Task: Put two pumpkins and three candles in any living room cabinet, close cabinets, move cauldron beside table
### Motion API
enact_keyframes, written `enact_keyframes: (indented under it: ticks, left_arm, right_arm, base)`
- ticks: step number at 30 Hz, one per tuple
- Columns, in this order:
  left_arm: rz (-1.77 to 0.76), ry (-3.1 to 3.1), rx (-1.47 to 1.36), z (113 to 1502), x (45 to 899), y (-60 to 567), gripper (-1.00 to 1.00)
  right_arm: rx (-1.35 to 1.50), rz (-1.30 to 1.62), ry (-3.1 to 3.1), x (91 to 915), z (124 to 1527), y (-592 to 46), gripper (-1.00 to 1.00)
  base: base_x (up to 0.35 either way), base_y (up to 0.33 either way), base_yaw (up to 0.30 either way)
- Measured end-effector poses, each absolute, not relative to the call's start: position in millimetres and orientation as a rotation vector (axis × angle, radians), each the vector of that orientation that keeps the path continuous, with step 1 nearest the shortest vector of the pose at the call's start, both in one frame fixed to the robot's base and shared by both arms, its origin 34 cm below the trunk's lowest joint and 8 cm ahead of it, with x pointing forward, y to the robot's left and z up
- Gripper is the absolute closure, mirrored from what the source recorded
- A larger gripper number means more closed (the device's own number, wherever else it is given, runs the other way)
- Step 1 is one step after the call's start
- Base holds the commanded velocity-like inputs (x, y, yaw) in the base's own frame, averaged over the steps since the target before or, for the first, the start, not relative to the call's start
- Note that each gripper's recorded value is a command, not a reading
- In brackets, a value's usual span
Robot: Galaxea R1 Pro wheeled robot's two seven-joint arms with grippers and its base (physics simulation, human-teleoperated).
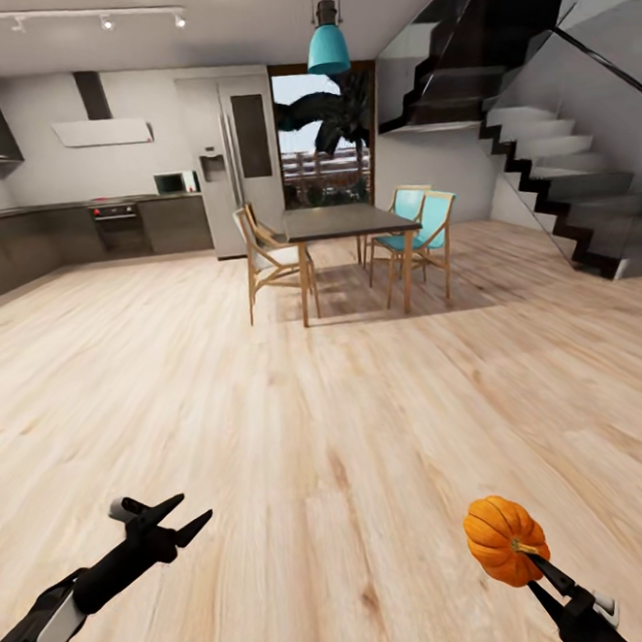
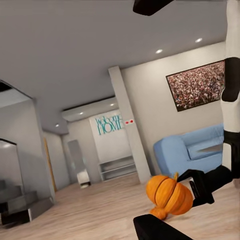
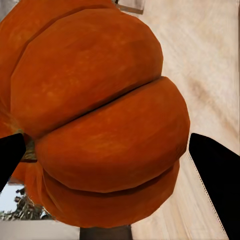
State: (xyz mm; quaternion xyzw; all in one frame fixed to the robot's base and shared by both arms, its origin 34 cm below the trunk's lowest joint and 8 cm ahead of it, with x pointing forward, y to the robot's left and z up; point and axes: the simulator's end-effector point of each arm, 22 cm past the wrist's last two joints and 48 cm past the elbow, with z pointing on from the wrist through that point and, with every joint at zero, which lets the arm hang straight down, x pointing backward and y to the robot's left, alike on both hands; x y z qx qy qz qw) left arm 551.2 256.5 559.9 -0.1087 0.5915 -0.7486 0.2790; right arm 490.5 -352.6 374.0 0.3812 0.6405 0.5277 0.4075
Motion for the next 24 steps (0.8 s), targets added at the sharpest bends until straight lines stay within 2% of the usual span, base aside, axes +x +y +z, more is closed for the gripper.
enact_keyframes:
  ticks: [24]
  left_arm:
    - [-1.992, 1.616, -0.287, 557.0, 555.3, 240.2, -1.0]
  right_arm:
    - [0.942, 1.32, 1.609, 492.2, 378.0, -353.5, 1.0]
  base:
    - [0.344, 0.0, -0.288]
